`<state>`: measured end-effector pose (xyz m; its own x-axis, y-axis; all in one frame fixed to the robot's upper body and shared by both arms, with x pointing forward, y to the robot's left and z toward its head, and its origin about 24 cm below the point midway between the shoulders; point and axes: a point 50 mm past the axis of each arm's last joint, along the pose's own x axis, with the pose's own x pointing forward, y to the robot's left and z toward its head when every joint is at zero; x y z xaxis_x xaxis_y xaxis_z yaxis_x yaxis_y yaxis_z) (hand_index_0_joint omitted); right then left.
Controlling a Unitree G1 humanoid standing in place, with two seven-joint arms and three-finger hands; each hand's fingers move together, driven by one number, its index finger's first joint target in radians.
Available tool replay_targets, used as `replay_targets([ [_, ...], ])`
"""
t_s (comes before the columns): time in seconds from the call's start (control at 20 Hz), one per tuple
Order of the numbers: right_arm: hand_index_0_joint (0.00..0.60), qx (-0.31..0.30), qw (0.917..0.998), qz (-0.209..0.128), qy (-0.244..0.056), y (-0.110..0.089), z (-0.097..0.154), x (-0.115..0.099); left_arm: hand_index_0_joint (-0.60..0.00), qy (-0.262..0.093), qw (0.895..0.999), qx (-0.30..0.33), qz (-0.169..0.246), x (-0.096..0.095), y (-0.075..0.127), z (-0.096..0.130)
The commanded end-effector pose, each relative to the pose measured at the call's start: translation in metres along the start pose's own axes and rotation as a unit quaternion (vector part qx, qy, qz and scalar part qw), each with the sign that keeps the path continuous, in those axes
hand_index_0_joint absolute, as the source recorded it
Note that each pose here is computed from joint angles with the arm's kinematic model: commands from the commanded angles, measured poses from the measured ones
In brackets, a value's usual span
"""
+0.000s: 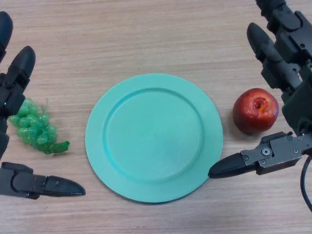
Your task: Pick up the green grapes and place it on the plate
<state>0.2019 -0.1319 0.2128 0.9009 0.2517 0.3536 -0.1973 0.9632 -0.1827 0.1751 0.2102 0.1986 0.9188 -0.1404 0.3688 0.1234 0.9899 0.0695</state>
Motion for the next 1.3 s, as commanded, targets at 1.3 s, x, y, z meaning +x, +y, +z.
replay_targets([
  [1.3,0.000,-0.006,0.9964,-0.007,-0.084,-0.003,0.022,-0.002,0.000,0.085,0.884,0.436,0.147,0.029,0.122,-0.016],
])
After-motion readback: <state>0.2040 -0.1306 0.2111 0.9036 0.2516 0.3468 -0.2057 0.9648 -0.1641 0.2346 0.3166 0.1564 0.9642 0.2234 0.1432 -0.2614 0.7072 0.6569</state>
